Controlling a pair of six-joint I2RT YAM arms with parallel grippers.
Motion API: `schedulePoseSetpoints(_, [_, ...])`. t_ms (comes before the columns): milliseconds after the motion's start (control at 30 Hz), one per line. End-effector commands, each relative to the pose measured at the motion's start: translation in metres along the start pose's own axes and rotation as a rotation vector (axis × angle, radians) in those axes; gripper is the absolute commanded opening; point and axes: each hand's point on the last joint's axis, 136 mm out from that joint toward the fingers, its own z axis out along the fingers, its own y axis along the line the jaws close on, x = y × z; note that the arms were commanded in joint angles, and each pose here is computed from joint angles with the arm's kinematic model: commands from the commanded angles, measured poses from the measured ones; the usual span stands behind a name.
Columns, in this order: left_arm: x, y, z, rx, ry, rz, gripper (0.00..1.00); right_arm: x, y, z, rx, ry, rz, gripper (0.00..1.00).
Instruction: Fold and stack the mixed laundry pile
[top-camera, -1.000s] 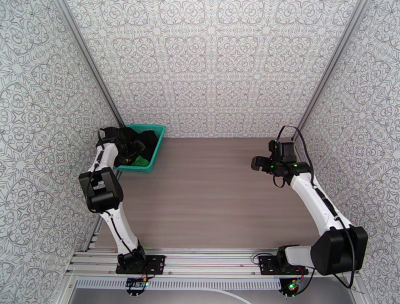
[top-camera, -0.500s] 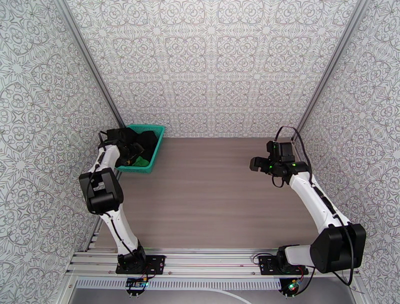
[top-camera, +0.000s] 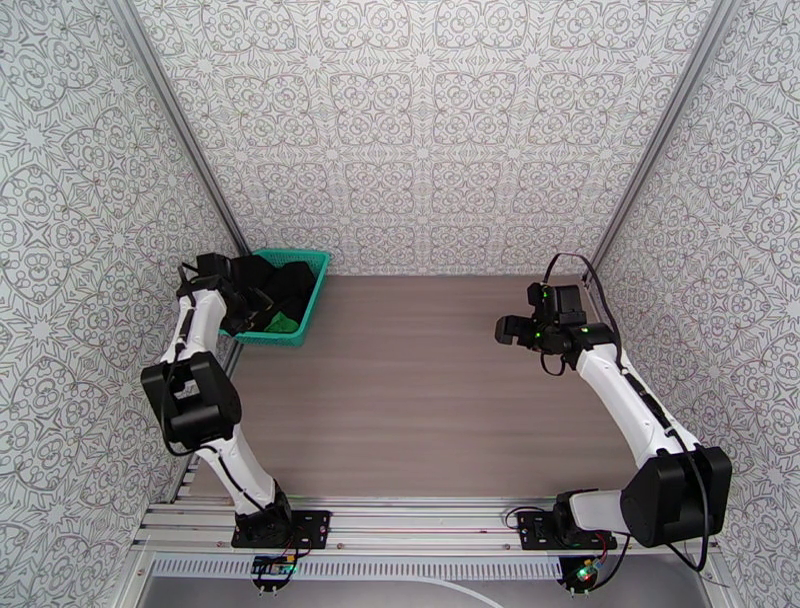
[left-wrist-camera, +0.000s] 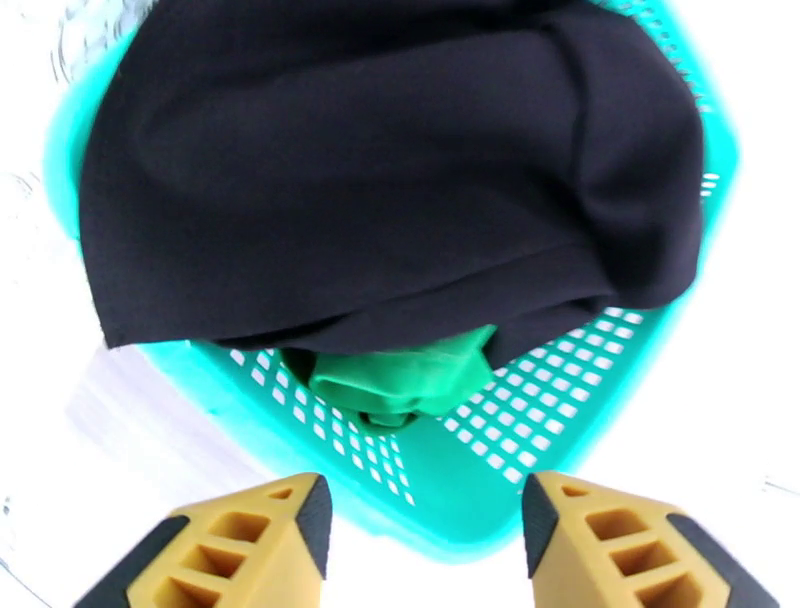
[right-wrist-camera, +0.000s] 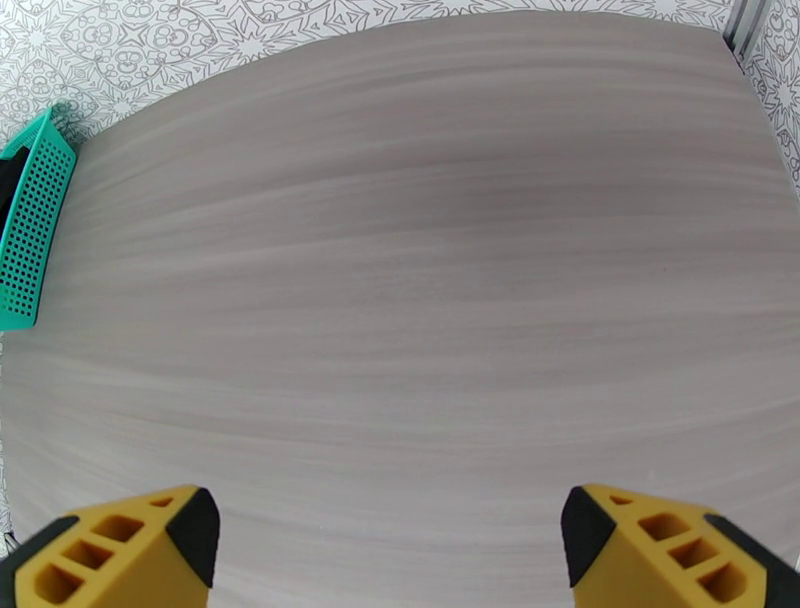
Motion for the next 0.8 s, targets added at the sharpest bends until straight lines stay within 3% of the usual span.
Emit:
schedulePoseSetpoints(0, [0.004,0.001,0.020,0.026,0.071,-0.065,0.60,0.002,0.007,-0.006,-0.022,0.009,-0.023,0.96])
schedulePoseSetpoints(600, [-0.019,0.005,0.082,-0.052,0.096,-0.085,0.66,-0.001,0.015,-0.009,-0.039,0.011,-0.027,0.96])
schedulePoseSetpoints(700, [-0.021,0.004,0.086,-0.052,0.088,-0.084,0.57,-0.001,0.016,-0.010,-0.039,0.012,-0.030,0.96])
schedulePoseSetpoints(767, [-0.024,0.003,0.086,-0.047,0.078,-0.085,0.45,-0.001,0.017,-0.011,-0.037,0.011,-0.032,0.96])
